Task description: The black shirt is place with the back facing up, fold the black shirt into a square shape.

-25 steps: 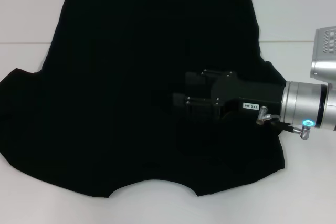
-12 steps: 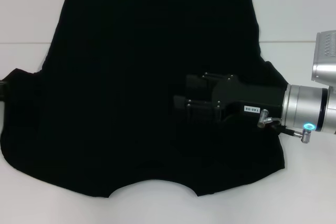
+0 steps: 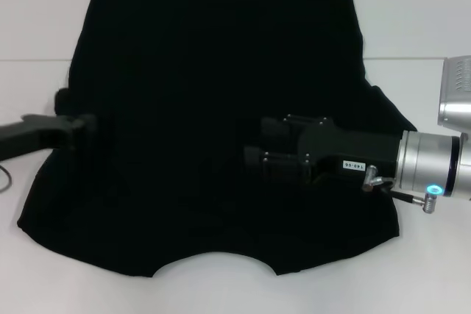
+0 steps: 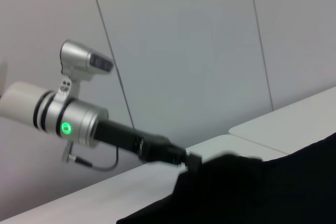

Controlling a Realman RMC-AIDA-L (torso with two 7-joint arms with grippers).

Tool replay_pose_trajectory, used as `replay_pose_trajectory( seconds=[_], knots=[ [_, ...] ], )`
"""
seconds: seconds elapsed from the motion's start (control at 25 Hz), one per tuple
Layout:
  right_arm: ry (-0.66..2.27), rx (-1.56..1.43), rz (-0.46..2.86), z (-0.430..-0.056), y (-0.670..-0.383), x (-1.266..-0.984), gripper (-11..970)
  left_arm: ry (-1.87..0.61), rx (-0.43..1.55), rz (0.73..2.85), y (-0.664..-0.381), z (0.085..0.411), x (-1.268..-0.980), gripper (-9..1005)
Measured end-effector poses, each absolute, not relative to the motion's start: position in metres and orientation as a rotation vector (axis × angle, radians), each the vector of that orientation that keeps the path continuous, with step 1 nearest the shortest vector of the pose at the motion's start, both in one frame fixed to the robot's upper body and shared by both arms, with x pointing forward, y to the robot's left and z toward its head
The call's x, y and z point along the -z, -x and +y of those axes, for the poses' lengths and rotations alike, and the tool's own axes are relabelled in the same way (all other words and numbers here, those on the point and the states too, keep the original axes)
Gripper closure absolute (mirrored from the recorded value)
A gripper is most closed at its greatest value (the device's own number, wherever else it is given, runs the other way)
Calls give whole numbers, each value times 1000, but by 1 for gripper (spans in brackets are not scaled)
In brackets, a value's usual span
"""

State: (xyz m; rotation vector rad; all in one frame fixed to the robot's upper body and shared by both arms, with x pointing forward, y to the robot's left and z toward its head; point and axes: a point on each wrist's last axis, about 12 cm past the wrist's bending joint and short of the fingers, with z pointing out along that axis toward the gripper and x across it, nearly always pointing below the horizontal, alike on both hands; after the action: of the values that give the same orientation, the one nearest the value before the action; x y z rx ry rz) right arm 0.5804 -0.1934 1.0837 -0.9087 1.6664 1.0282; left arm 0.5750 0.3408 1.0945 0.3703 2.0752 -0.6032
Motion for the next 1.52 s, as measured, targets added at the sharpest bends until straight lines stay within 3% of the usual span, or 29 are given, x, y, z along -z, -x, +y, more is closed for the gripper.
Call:
replay_pose_trajectory(
  seconds=[0.36,0.64,0.8,0.96,1.28,1.52],
  knots=[
    [913,-1031,1662,-193,-581,-1085,212,-422,710,2051,-567,307,-1074,982],
    [866,-1020,1693,-202,-585,-1087,212,-481,914,1942,-559,287,-1084,774],
    [752,-1001,1787,-216,-594,-1091,212,-550,1057,1778,-548,277,-1096,645],
    [554,-997,1926,-243,-605,-1097,213,-661,1131,1653,-540,265,-1100,413],
    [176,-936,2204,-319,-611,-1106,213,-870,1100,1590,-536,245,-1094,204],
    [8,-847,2332,-349,-604,-1107,213,-1060,1050,1566,-533,231,-1086,88]
  ],
)
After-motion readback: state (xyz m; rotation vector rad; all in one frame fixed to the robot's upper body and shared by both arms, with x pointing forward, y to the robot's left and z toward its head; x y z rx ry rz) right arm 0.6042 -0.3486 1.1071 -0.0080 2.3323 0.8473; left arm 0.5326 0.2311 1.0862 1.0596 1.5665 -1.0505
